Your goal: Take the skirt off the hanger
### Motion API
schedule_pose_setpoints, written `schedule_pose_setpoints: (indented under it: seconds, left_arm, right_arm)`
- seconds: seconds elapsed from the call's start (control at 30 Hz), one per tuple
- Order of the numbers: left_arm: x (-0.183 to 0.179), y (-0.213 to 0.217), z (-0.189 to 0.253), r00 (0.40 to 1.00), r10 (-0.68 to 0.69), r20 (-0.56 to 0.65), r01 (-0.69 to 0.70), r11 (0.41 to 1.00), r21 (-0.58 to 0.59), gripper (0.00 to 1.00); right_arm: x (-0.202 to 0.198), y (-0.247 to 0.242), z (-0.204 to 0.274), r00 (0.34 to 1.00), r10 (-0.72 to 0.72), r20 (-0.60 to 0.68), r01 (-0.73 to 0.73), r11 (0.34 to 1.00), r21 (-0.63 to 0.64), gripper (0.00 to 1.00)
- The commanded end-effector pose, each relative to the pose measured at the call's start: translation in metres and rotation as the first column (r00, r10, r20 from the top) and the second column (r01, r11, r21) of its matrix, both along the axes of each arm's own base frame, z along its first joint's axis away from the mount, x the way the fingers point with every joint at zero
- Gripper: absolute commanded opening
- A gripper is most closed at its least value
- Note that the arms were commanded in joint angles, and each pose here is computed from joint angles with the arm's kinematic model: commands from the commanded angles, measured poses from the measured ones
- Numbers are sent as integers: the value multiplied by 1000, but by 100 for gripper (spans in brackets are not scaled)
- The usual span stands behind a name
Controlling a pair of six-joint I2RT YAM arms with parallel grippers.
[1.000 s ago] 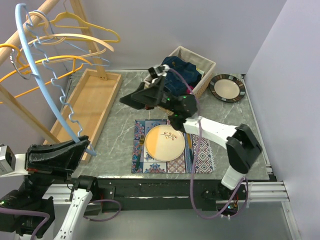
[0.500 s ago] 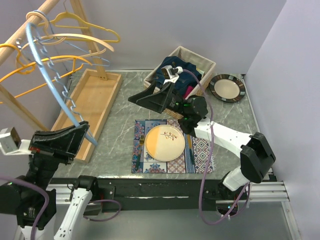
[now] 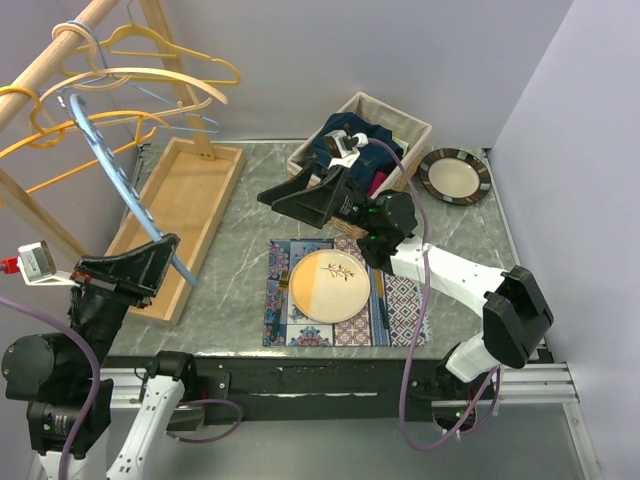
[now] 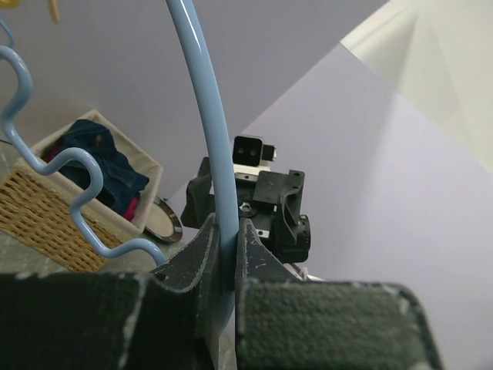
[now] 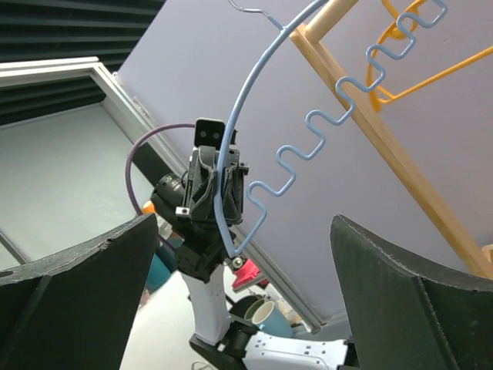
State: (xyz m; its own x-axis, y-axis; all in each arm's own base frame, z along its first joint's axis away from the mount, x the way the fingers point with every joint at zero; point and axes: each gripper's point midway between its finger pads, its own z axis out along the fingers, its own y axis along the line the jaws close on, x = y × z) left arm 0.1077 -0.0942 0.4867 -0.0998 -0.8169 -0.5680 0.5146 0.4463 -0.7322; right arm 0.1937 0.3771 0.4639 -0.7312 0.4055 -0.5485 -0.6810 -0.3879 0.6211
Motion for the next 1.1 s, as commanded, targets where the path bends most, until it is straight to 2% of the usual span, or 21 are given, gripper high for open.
schedule_pose_setpoints:
  seconds: [0.0, 0.2, 0.37, 0.63, 0.83, 1.07]
  left_arm:
    - [10, 25, 6, 988, 151, -42, -153, 988, -36, 1]
    - [26, 35, 24, 974, 227, -12, -227, 974, -14, 1]
    - [54, 44, 29, 956, 291, -29, -292, 956, -9, 1]
    - [88, 59, 36, 926, 376, -40, -378, 924, -52, 1]
    - [92, 51, 47, 943, 330, -32, -332, 940, -80, 1]
    - [76, 35, 62, 973, 232, 2, -231, 968, -101, 1]
  right_arm:
    - [-15, -16, 20, 995, -38, 91, 35, 999, 33, 100]
    - [-17, -22, 20, 989, -85, 117, 84, 996, 15, 100]
    - [-19, -25, 20, 986, -103, 134, 103, 995, 6, 100]
    - [-22, -27, 19, 983, -103, 150, 104, 995, 3, 100]
    - [-21, -26, 16, 980, -111, 162, 115, 993, -10, 100]
    - [-20, -26, 15, 979, -121, 167, 125, 992, -17, 100]
